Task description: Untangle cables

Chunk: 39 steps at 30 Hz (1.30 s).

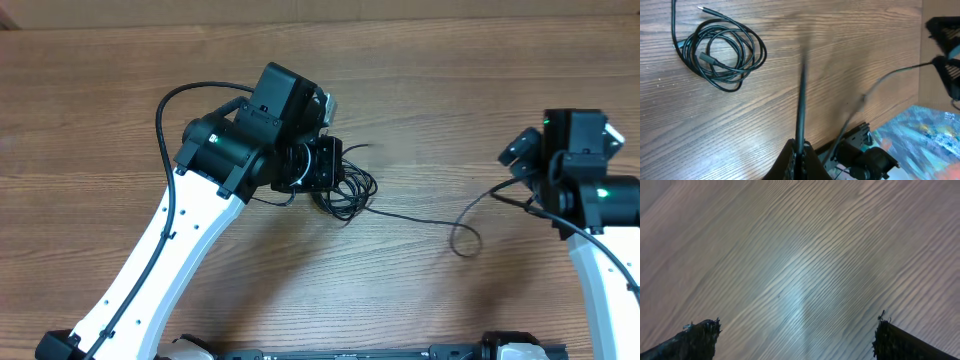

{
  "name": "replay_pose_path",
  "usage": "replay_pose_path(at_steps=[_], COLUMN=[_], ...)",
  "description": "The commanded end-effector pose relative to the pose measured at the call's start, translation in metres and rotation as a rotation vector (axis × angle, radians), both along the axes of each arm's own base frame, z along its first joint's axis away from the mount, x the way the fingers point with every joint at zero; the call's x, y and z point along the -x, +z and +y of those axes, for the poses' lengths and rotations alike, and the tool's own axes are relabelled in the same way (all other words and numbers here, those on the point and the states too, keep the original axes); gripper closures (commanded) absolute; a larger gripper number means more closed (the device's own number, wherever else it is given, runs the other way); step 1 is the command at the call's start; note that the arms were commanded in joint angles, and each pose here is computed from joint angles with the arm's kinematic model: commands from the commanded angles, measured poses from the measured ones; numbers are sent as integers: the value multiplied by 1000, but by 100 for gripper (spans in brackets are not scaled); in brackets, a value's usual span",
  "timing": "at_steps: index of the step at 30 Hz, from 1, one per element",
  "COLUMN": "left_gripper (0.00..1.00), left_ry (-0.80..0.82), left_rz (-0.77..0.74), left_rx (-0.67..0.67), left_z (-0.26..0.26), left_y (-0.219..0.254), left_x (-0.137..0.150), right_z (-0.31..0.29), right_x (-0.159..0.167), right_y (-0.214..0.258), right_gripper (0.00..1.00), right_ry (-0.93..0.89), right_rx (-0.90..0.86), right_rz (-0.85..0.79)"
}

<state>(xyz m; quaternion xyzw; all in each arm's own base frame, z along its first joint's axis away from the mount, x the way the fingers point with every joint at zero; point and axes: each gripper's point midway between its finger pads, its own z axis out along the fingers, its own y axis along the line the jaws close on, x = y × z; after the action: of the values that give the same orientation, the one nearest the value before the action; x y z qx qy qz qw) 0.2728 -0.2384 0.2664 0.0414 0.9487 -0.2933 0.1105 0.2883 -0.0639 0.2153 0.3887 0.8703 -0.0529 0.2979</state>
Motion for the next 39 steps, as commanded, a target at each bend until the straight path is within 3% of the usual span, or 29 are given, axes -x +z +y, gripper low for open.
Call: replay_pose_path(at_steps=[1,13,18,26,39], left_gripper=[96,96,96,96,96], left_ry=[6,-1,-62,219,230], left_rz=[-39,-73,-137,-94,51], left_rx=[-5,29,226,343,408], left_z=[4,-3,-34,-26,-52], left_y=[7,13,46,67,70], left_x=[-4,-10,-19,-57,-33], right_z=[-14,65,124,168,222], right_x=[-3,-17,-11,12,27], right_y=[15,17,39,56,79], right_gripper=[0,0,0,0,3], right_ry=[-58,309,659,1115,1576], right_rx=[-22,-414,-594,-571,-416], right_rz=[-52,-101,-166,-249,-433])
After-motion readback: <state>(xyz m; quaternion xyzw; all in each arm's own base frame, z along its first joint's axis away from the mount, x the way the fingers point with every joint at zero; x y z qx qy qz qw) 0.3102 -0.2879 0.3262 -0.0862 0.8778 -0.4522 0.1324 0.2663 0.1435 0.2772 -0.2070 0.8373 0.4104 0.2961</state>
